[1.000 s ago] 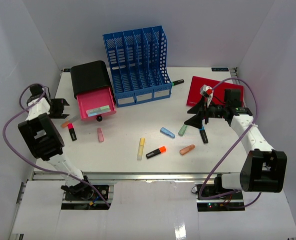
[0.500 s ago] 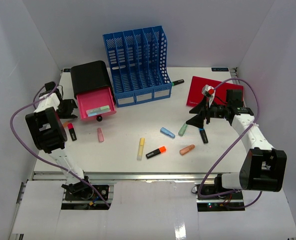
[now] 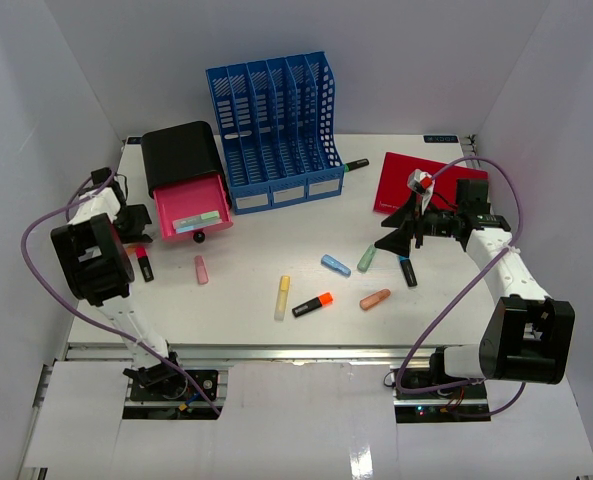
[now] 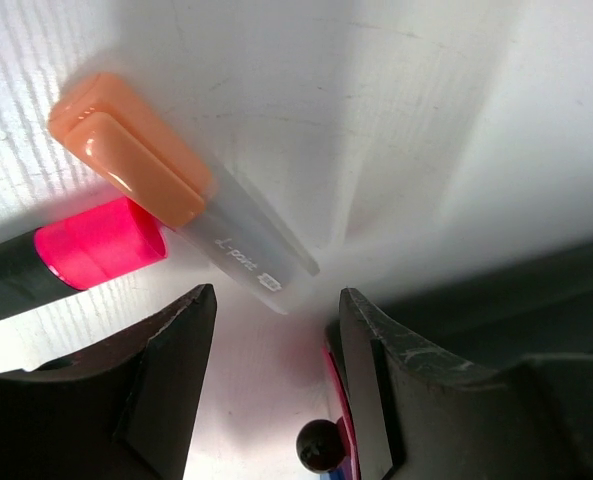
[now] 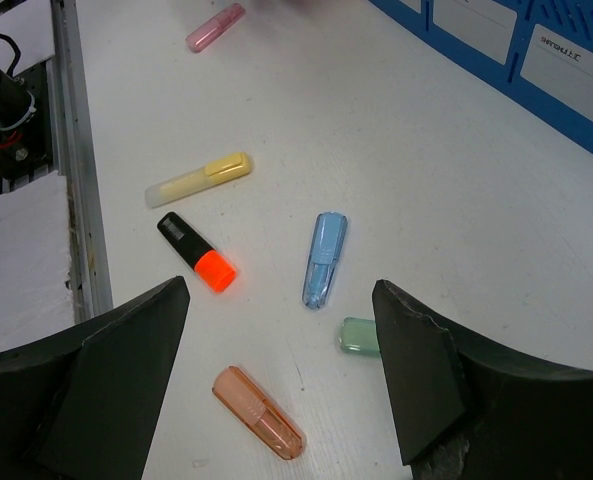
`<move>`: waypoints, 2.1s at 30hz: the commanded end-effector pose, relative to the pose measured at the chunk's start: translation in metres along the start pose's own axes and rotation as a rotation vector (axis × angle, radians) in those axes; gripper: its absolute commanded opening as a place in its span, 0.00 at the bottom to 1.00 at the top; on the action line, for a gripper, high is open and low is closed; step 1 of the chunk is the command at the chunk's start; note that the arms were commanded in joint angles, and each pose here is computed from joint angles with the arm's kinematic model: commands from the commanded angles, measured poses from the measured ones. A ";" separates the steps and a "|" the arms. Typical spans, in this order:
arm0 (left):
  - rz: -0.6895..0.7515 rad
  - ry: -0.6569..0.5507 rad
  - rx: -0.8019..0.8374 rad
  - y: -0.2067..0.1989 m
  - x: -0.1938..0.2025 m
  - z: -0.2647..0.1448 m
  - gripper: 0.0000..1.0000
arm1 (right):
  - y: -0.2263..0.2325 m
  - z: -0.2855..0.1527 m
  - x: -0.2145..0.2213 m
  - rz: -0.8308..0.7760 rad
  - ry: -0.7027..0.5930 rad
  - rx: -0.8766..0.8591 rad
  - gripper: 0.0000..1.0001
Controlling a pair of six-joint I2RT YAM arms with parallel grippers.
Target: Organize the desk
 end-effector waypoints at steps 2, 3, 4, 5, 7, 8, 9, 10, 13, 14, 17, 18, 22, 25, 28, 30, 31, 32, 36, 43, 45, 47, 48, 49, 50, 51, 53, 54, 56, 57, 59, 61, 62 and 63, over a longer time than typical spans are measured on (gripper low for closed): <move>-0.085 -0.031 -0.053 0.001 -0.010 0.003 0.61 | -0.002 -0.003 -0.013 -0.037 -0.032 -0.010 0.80; -0.087 -0.029 -0.060 0.003 -0.010 0.004 0.61 | -0.003 -0.004 -0.012 -0.036 -0.032 -0.009 0.80; -0.089 -0.027 -0.067 0.005 -0.010 0.006 0.61 | -0.003 -0.004 -0.012 -0.035 -0.032 -0.008 0.80; -0.092 -0.028 -0.072 0.006 -0.011 0.008 0.61 | -0.003 -0.004 -0.012 -0.034 -0.033 -0.008 0.80; -0.095 -0.029 -0.077 0.008 -0.013 0.012 0.61 | -0.003 -0.005 -0.012 -0.033 -0.034 -0.006 0.80; -0.093 -0.027 -0.079 0.008 -0.013 0.013 0.61 | -0.003 -0.005 -0.013 -0.034 -0.035 -0.006 0.80; -0.093 -0.023 -0.082 0.009 -0.013 0.015 0.61 | -0.003 -0.005 -0.013 -0.034 -0.036 -0.005 0.80; -0.093 -0.017 -0.086 0.009 -0.014 0.018 0.60 | -0.003 -0.005 -0.013 -0.034 -0.037 -0.005 0.80; -0.088 -0.002 -0.089 0.008 -0.013 0.024 0.60 | -0.003 -0.007 -0.014 -0.036 -0.040 -0.001 0.80; -0.088 0.001 -0.091 0.007 -0.013 0.025 0.59 | -0.003 -0.007 -0.013 -0.033 -0.039 -0.001 0.80; -0.084 0.005 -0.092 0.006 -0.013 0.026 0.56 | -0.004 -0.007 -0.013 -0.027 -0.041 -0.001 0.80; -0.085 0.006 -0.095 0.006 -0.014 0.028 0.56 | -0.004 -0.007 -0.012 -0.024 -0.041 -0.002 0.80; -0.084 0.006 -0.119 0.010 -0.016 0.035 0.53 | -0.004 -0.008 -0.013 -0.029 -0.041 0.002 0.80; -0.081 0.008 -0.132 0.014 -0.016 0.039 0.52 | -0.004 -0.008 -0.014 -0.029 -0.043 0.002 0.80; -0.080 0.011 -0.135 0.017 -0.016 0.040 0.52 | -0.004 -0.008 -0.014 -0.029 -0.043 0.002 0.80; -0.077 0.015 -0.140 0.020 -0.015 0.041 0.50 | -0.004 -0.009 -0.014 -0.028 -0.045 0.003 0.80; -0.075 0.014 -0.139 0.020 -0.015 0.041 0.50 | -0.003 -0.009 -0.014 -0.030 -0.045 0.003 0.80; -0.073 0.014 -0.138 0.021 -0.015 0.041 0.50 | -0.003 -0.009 -0.015 -0.033 -0.045 0.004 0.80; -0.061 0.009 -0.143 0.023 -0.016 0.042 0.51 | -0.003 -0.010 -0.015 -0.034 -0.046 0.006 0.80; -0.034 0.002 -0.110 0.023 -0.017 0.037 0.25 | -0.003 -0.010 -0.016 -0.032 -0.049 0.004 0.80; -0.017 0.005 -0.071 0.015 -0.018 0.029 0.17 | -0.003 -0.010 -0.015 -0.031 -0.049 0.004 0.80; 0.018 -0.010 -0.036 0.009 -0.020 0.018 0.13 | -0.003 -0.010 -0.016 -0.033 -0.049 0.005 0.80; 0.046 -0.032 -0.007 0.003 -0.023 0.009 0.09 | -0.003 -0.010 -0.016 -0.033 -0.050 0.006 0.80; 0.062 -0.050 0.008 0.002 -0.025 0.003 0.07 | -0.003 -0.010 -0.016 -0.034 -0.050 0.006 0.80; 0.080 -0.070 0.023 0.001 -0.027 -0.004 0.05 | -0.003 -0.010 -0.016 -0.035 -0.049 0.006 0.81; 0.101 -0.090 0.038 0.001 -0.030 -0.010 0.04 | -0.003 -0.010 -0.015 -0.035 -0.048 0.007 0.81; 0.124 -0.124 0.057 0.002 -0.034 -0.020 0.03 | -0.004 -0.011 -0.015 -0.033 -0.049 0.007 0.81; 0.139 -0.136 0.080 0.004 -0.035 -0.027 0.02 | -0.003 -0.011 -0.015 -0.033 -0.050 0.006 0.81; 0.167 -0.159 0.127 0.007 -0.037 -0.043 0.00 | -0.003 -0.011 -0.015 -0.034 -0.050 0.006 0.81; 0.180 -0.172 0.151 0.007 -0.039 -0.052 0.00 | -0.003 -0.011 -0.016 -0.035 -0.049 0.007 0.81; 0.199 -0.184 0.184 0.010 -0.040 -0.064 0.00 | -0.004 -0.011 -0.015 -0.033 -0.047 0.009 0.81; 0.211 -0.196 0.229 0.013 -0.040 -0.081 0.00 | -0.005 -0.011 -0.014 -0.030 -0.045 0.012 0.81; 0.213 -0.197 0.258 0.013 -0.040 -0.092 0.00 | -0.005 -0.011 -0.013 -0.027 -0.045 0.012 0.81; 0.216 -0.198 0.289 0.014 -0.040 -0.102 0.00 | -0.005 -0.011 -0.012 -0.025 -0.044 0.011 0.81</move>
Point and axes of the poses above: each gripper's point midway between its finger pads, its own z axis out along the fingers, its own y axis along the line the jaws close on, x = y × z, the point moved 6 cm from there along -z, back along the fingers, and after that the axes turned 10 degrees about -z, right-handed, at the moved point
